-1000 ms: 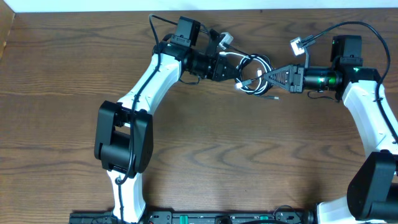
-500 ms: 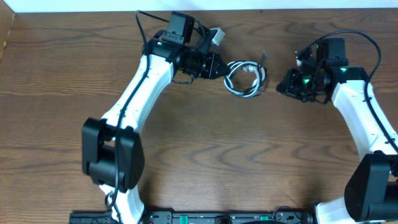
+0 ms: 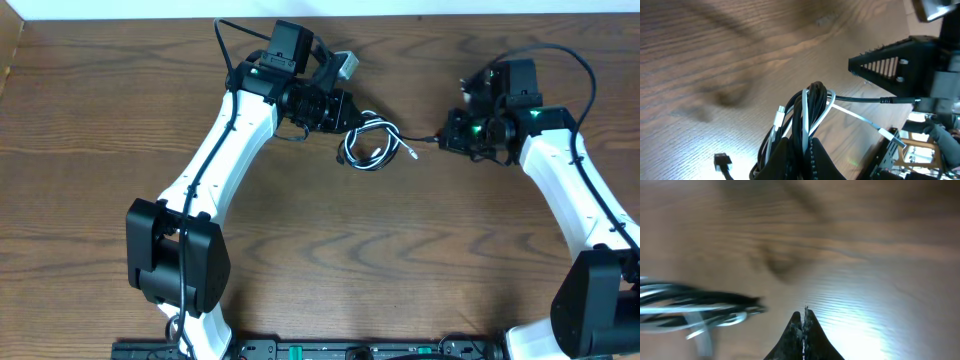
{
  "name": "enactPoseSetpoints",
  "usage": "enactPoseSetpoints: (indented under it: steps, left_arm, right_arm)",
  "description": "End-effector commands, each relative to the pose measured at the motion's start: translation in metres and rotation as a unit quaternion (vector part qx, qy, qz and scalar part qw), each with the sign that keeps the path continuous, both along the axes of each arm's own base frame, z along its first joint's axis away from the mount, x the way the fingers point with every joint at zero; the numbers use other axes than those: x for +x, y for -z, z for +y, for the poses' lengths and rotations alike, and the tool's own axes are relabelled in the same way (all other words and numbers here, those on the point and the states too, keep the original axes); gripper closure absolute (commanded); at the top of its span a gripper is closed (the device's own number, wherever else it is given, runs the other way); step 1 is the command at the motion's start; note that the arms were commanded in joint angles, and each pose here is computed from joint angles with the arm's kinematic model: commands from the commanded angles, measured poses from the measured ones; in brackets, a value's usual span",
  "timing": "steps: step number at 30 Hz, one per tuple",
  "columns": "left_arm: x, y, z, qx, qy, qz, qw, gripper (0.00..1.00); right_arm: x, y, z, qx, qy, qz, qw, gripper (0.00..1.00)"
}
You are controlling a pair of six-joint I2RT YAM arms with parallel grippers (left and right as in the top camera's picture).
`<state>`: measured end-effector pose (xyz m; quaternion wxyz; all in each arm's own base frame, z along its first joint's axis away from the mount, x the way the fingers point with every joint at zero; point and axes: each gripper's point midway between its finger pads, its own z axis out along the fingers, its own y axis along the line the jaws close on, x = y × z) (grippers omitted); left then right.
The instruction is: Untangle cables
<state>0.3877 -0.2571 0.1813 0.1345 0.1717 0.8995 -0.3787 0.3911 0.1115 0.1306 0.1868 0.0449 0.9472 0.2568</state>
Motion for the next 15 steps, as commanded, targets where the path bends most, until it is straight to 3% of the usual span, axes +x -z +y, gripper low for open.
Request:
enactPoseSetpoints:
  steps: [1,9,15]
  left_arm:
    - [-0.004,0.001,0.002,0.003,0.001,0.006,1.0,0.93]
    - [-0.017,0.007,0.004,0.014,0.004,0.036,0.999,0.93]
    - [-0.031,0.004,-0.013,-0.005,0.023,0.056,0.998,0.92]
  right_arm:
    - [-0.009,-0.046,0.029,0.072,-0.078,-0.064,0.992,0.99]
    - [-0.016,-0.111,0.033,0.09,-0.085,-0.156,0.98,0.86]
    - [-0.018,-0.109,0.046,0.113,-0.068,-0.127,0.983,0.88]
